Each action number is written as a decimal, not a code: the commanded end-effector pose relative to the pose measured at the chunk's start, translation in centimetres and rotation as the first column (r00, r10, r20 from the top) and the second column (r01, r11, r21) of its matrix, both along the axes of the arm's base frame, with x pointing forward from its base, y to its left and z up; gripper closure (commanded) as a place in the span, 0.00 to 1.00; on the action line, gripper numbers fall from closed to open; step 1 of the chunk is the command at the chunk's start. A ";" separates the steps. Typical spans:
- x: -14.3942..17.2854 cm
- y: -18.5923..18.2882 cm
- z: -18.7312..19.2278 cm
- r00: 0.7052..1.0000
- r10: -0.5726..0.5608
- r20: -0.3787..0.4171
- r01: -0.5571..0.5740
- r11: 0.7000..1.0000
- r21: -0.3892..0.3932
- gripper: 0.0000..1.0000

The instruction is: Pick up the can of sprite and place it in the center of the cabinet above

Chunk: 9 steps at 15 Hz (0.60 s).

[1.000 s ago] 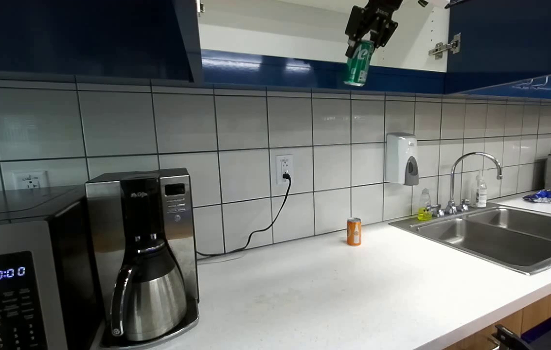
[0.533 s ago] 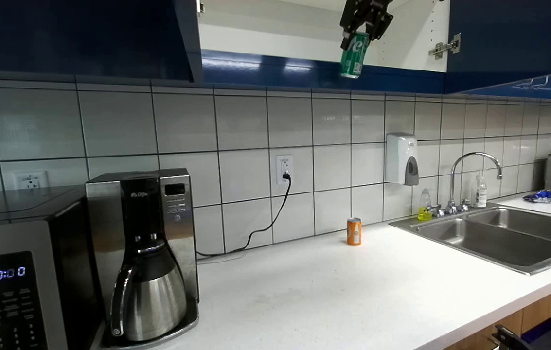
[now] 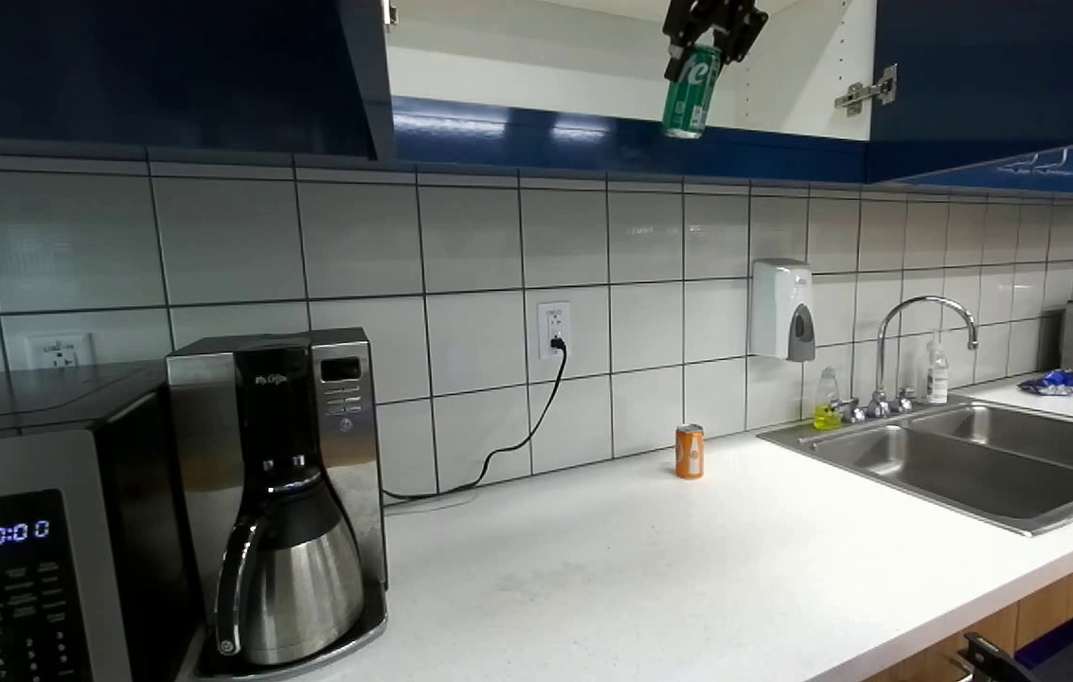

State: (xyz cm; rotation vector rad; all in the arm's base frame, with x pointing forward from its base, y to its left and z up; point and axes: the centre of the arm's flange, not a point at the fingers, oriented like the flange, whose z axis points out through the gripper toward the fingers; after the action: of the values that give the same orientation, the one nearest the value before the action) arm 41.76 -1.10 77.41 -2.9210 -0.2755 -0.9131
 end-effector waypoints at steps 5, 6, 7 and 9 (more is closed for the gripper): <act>-0.5 0.5 3.7 1.000 -0.009 0.007 0.009 1.000 0.022 0.62; -0.5 0.6 4.0 1.000 -0.011 0.012 0.010 1.000 0.021 0.62; -0.5 0.6 4.3 1.000 -0.010 0.015 0.009 1.000 0.023 0.62; -0.2 0.7 4.8 1.000 -0.013 0.023 0.013 1.000 0.026 0.62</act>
State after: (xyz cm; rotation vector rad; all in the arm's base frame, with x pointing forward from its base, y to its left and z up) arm 40.98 -1.03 80.19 -2.9077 -0.2739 -0.9425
